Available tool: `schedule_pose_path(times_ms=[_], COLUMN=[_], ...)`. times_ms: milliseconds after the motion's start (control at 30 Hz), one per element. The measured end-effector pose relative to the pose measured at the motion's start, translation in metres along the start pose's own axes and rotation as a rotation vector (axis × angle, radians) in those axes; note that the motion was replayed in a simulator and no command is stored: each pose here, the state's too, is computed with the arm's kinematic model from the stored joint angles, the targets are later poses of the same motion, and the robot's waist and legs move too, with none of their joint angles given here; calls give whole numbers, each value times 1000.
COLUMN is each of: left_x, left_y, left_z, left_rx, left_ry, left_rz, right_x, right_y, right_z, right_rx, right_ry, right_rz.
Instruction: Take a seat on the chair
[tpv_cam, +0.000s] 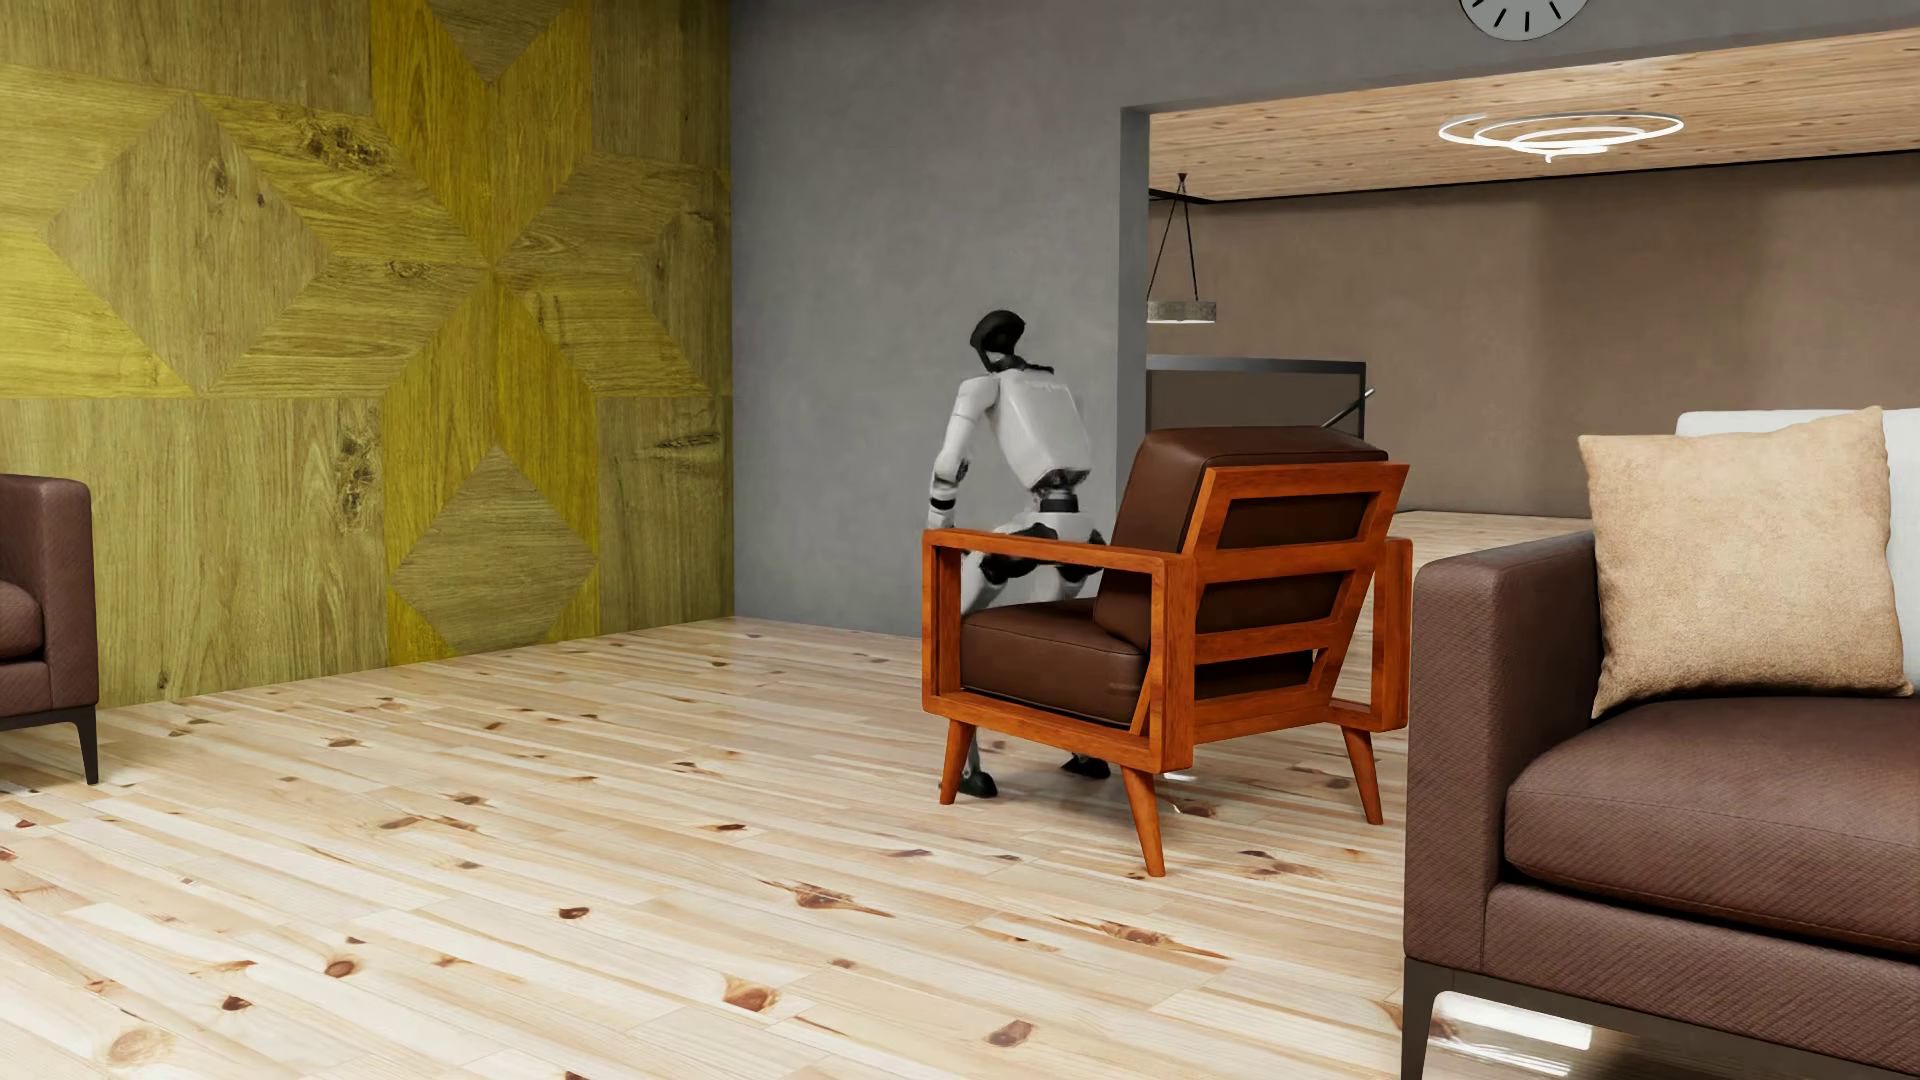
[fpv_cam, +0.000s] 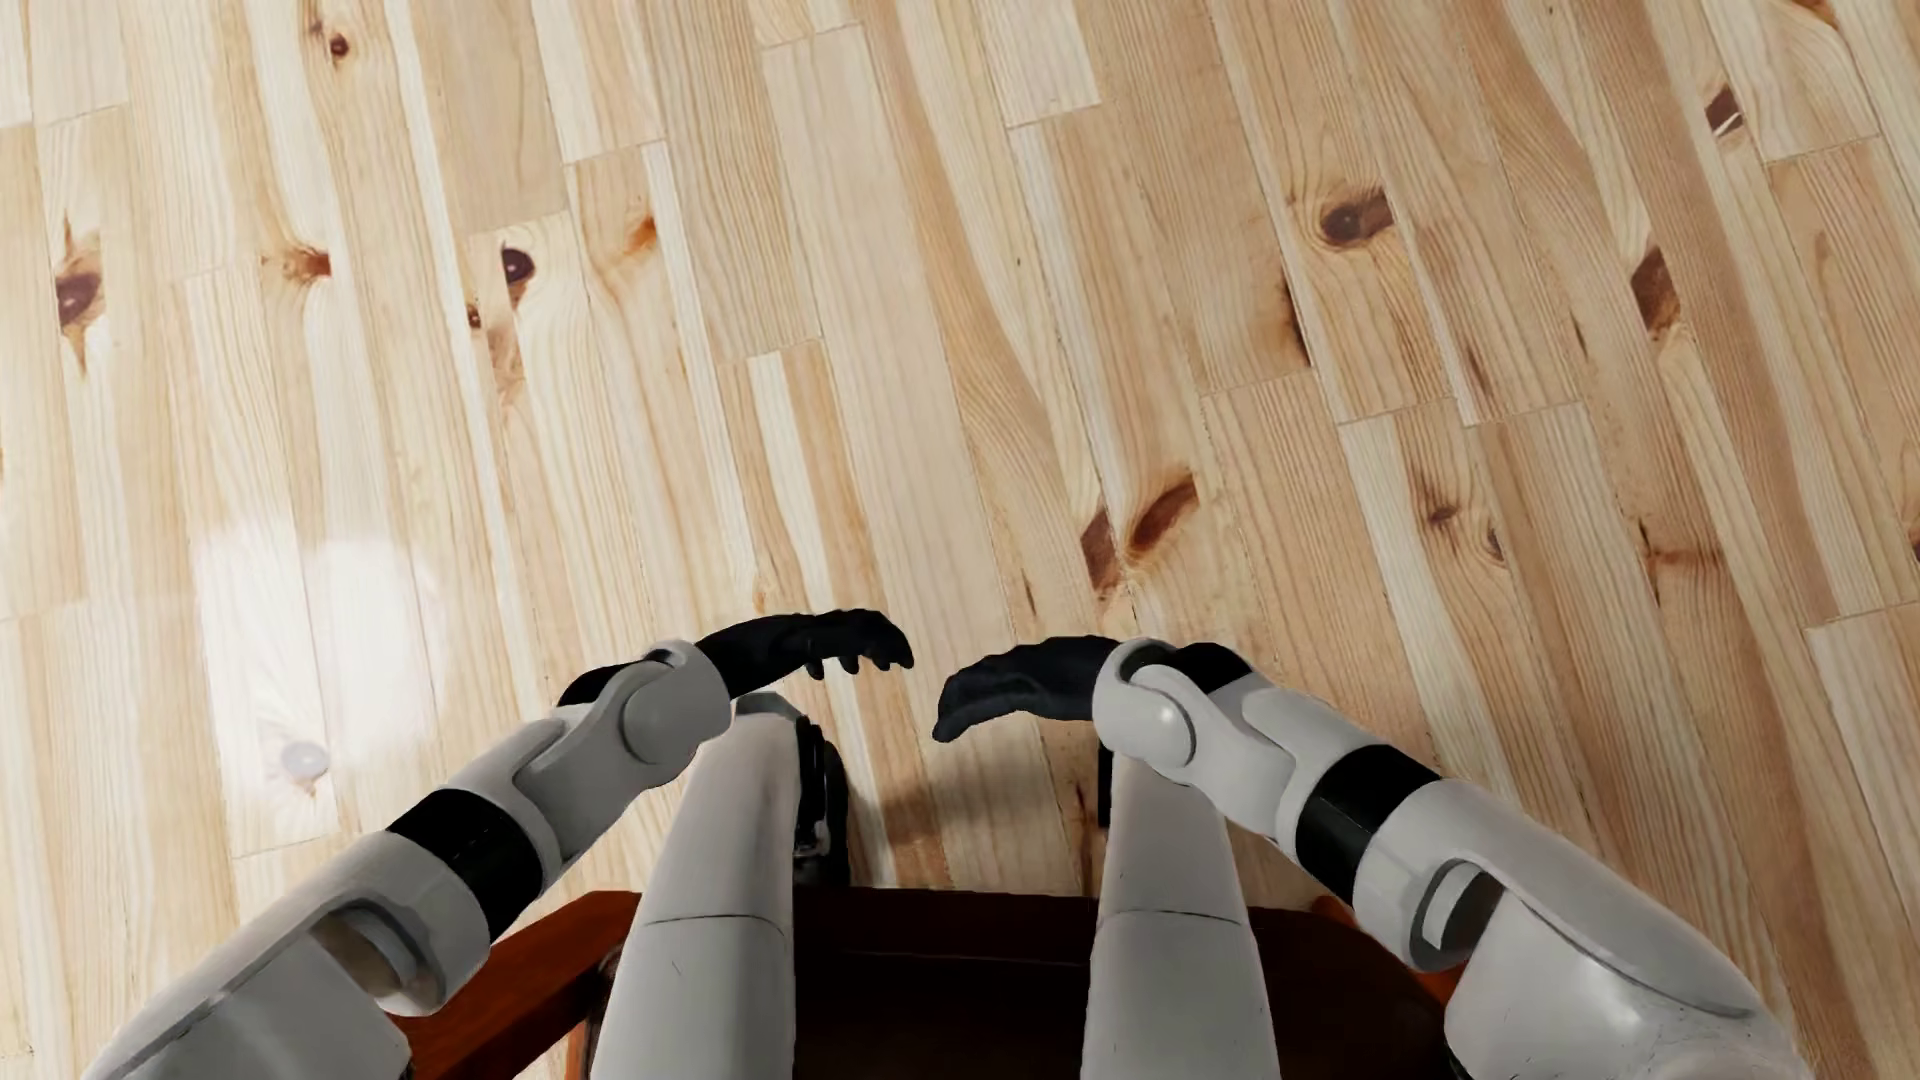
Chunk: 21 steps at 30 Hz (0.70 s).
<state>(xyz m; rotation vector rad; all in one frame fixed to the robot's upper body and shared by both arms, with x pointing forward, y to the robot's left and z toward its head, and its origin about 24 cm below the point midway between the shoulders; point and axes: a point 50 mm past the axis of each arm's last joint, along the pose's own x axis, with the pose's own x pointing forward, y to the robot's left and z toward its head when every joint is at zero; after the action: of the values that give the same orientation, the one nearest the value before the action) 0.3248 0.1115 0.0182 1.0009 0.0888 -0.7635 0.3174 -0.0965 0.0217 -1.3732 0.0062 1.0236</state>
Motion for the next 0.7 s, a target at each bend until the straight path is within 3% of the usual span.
schedule_pose_path(times_ms=[67, 167, 333, 433, 567, 700], left_x=[-12, -46, -112, -139, -135, -111], left_y=[42, 96, 122, 122, 119, 109], left_z=[34, 87, 141, 143, 128, 89], left_rx=[145, 303, 323, 280, 245, 146], left_ry=[-171, -407, -763, -843, -780, -590], left_rz=[78, 246, 482, 589, 612, 587], right_x=[-7, -40, -105, -127, -127, -106], right_y=[-34, -83, -111, -114, -107, -89], right_z=[25, 54, 69, 68, 53, 22], right_rx=[-232, -357, -278, -227, -163, -12], right_ry=[-120, -270, -455, -479, -402, -239], right_rz=[-14, -279, -731, -874, -907, -858])
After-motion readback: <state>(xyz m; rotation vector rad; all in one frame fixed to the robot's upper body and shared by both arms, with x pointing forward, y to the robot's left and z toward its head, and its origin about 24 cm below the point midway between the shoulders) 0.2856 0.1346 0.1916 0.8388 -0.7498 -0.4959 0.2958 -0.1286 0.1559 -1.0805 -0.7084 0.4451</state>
